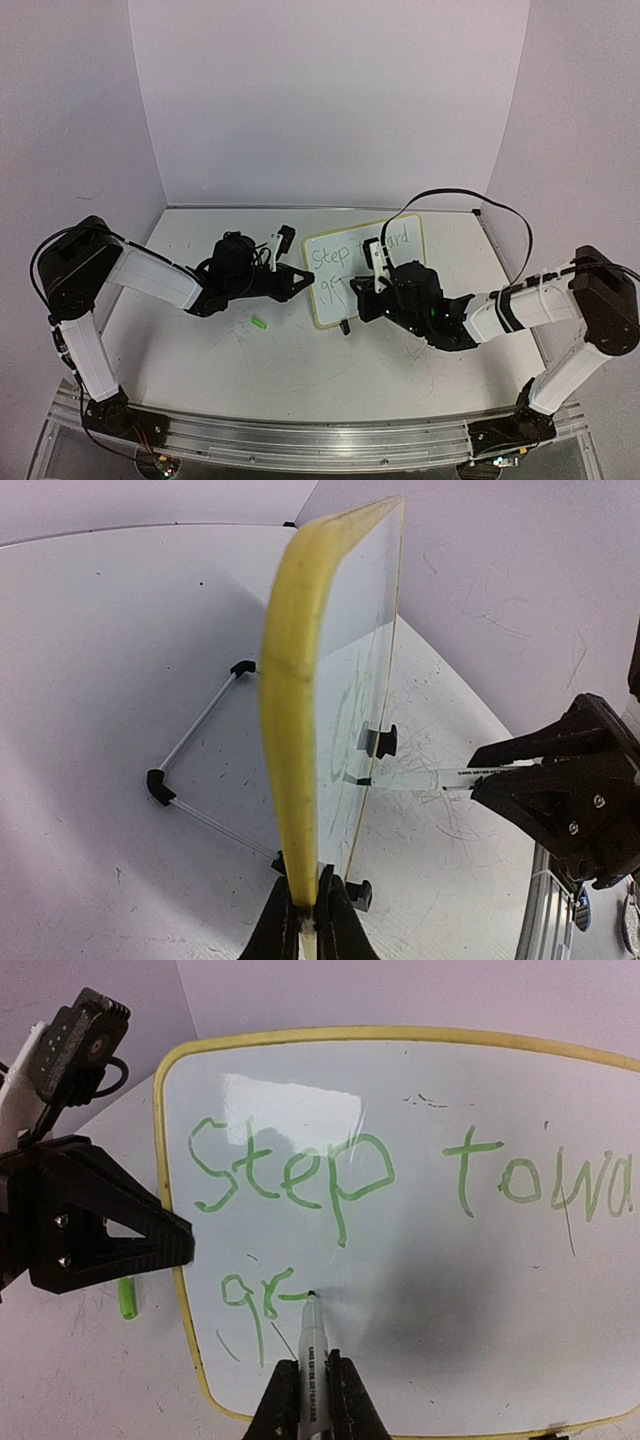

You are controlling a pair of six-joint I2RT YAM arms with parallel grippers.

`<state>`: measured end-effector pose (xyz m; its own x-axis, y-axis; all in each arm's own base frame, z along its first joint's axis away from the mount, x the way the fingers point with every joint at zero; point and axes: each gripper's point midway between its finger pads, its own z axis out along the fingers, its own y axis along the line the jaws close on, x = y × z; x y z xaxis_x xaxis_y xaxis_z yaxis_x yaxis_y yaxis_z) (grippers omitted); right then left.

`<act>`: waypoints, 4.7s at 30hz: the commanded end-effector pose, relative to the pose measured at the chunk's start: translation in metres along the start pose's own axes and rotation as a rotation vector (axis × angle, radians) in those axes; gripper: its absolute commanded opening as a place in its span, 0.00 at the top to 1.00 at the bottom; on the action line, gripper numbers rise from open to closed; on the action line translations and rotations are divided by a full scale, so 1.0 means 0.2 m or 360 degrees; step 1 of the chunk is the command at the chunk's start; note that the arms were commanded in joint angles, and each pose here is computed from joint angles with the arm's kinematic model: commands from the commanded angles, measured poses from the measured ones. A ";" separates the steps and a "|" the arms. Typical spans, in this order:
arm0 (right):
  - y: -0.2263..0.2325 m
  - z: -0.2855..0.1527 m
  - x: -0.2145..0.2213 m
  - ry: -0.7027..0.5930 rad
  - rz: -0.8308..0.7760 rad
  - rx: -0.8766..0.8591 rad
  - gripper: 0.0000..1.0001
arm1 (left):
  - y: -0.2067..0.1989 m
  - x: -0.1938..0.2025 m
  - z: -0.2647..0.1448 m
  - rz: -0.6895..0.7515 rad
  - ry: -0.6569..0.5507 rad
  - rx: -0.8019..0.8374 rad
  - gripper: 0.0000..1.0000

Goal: Write a sentence on the whiteboard

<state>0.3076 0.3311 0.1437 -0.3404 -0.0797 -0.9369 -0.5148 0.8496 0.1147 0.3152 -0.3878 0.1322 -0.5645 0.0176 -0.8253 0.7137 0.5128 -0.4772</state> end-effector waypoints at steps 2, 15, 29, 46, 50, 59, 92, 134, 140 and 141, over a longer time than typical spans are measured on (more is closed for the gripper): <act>0.00 -0.01 -0.11 -0.0113 0.0008 -0.0020 1.00 | -0.01 -0.08 -0.03 0.0068 -0.0052 -0.0028 1.00; 0.03 0.00 0.01 0.0013 0.0000 -0.0070 1.00 | -0.01 -0.08 -0.03 0.0074 -0.0052 -0.0034 1.00; -0.02 0.00 0.13 0.0148 0.0019 0.0016 1.00 | 0.00 -0.07 -0.03 0.0079 -0.0048 -0.0045 1.00; -0.06 -0.07 -0.04 -0.0042 0.0048 0.0016 1.00 | -0.01 -0.07 -0.02 0.0068 -0.0044 -0.0036 1.00; -0.05 -0.06 -0.08 -0.0088 0.0061 0.0004 1.00 | -0.01 -0.07 -0.03 0.0069 -0.0043 -0.0036 1.00; -0.06 -0.02 -0.06 -0.0074 0.0067 0.0040 1.00 | -0.01 -0.07 -0.03 0.0071 -0.0049 -0.0040 1.00; -0.05 -0.02 0.09 0.0090 0.0031 0.0024 1.00 | -0.01 -0.07 -0.04 0.0076 -0.0049 -0.0038 1.00; -0.11 -0.04 0.11 0.0087 0.0077 0.0115 1.00 | -0.01 -0.07 -0.05 0.0080 -0.0049 -0.0045 1.00; -0.15 -0.09 -0.03 -0.0022 0.0064 0.0181 1.00 | -0.01 -0.07 -0.05 0.0078 -0.0046 -0.0047 1.00; -0.14 -0.10 -0.05 -0.0034 0.0065 0.0164 1.00 | -0.01 -0.07 -0.05 0.0081 -0.0048 -0.0047 1.00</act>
<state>0.3060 0.3098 0.1353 -0.3823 -0.0544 -0.9224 -0.4477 0.8842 0.1334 0.3136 -0.3880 0.1329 -0.5644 0.0229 -0.8252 0.7161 0.5110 -0.4755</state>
